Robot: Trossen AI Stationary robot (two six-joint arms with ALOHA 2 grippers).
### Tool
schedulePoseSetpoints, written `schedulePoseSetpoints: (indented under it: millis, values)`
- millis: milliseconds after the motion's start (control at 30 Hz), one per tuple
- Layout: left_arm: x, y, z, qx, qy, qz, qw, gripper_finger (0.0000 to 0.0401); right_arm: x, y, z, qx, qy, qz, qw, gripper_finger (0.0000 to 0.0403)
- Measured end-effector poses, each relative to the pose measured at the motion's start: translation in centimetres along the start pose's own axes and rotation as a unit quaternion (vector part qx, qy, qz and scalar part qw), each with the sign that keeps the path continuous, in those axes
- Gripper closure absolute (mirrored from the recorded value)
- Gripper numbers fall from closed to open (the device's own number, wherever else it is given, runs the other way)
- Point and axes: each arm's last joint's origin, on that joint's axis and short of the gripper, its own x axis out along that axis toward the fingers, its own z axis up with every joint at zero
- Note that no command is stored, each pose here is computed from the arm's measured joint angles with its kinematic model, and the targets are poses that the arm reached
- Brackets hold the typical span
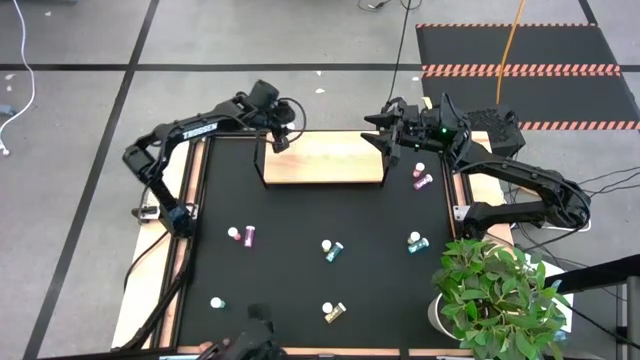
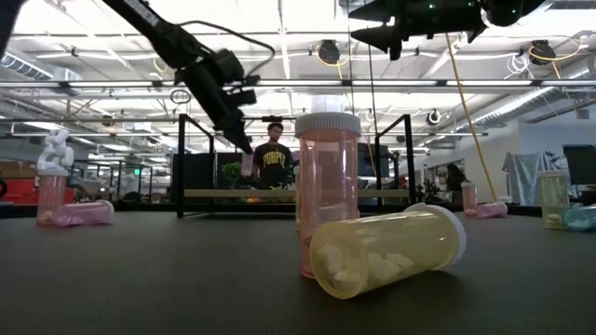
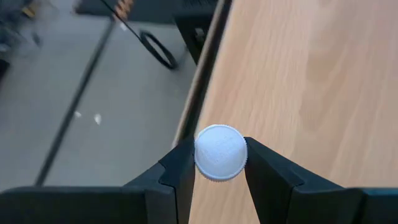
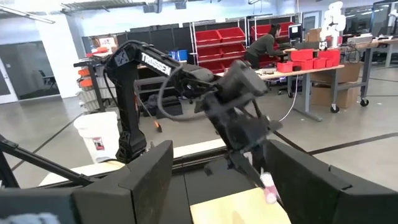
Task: Pick and place medicine bottles onto shelf by color
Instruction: Put the top left pink pill bottle on the shelf
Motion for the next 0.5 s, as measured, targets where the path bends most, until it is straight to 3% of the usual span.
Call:
schedulePoseSetpoints:
  millis: [300, 500]
  values:
    - [2.3, 0.9, 2.8, 0.031, 0.040, -0.023, 0.998, 0.0274, 0.0, 0.0, -0.1, 0.001, 0.005, 0.001, 1.000, 0.0152]
    - [3.1, 1.1, 1.9, 0.075, 0.072, -0.036, 0.994, 0.0274, -0.1, -0.1, -1.0, 0.006, 0.016, -0.001, 1.000, 0.0152]
